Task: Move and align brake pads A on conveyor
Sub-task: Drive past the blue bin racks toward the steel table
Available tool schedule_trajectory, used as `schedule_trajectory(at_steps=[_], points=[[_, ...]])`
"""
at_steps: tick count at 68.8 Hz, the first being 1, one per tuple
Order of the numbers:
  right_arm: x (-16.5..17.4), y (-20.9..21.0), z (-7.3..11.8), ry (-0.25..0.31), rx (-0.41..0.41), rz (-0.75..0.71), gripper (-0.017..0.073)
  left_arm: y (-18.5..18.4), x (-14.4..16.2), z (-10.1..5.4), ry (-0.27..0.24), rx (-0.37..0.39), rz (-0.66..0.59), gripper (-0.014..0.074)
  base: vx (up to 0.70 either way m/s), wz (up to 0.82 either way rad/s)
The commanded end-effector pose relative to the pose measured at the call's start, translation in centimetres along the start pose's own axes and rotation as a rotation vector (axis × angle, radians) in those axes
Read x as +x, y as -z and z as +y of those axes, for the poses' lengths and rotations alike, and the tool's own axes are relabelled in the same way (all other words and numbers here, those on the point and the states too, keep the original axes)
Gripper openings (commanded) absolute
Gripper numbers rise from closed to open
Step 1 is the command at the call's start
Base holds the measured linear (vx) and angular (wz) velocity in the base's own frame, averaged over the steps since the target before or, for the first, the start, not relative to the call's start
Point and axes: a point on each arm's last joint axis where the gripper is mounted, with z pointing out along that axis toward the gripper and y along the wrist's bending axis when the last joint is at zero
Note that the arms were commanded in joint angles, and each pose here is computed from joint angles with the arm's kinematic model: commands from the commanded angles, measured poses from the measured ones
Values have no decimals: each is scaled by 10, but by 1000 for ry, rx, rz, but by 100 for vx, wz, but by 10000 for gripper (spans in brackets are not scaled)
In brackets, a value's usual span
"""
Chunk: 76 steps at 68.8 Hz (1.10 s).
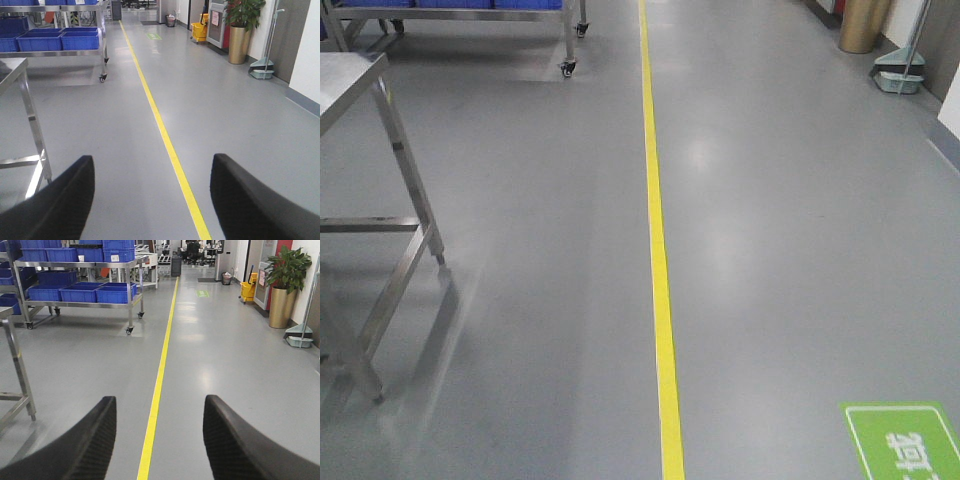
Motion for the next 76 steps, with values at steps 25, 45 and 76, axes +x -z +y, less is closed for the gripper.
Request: schedule_trajectory(at_steps=[25,45,76], points=[[-14,1,0,12,2,-88,379,1,-14,0,9,2,-88,482,61,-5],[-14,1,0,12,2,-88,379,1,-14,0,9,2,-88,482,60,-2],[-14,1,0,12,2,-88,379,1,-14,0,9,2,-88,482,61,7]])
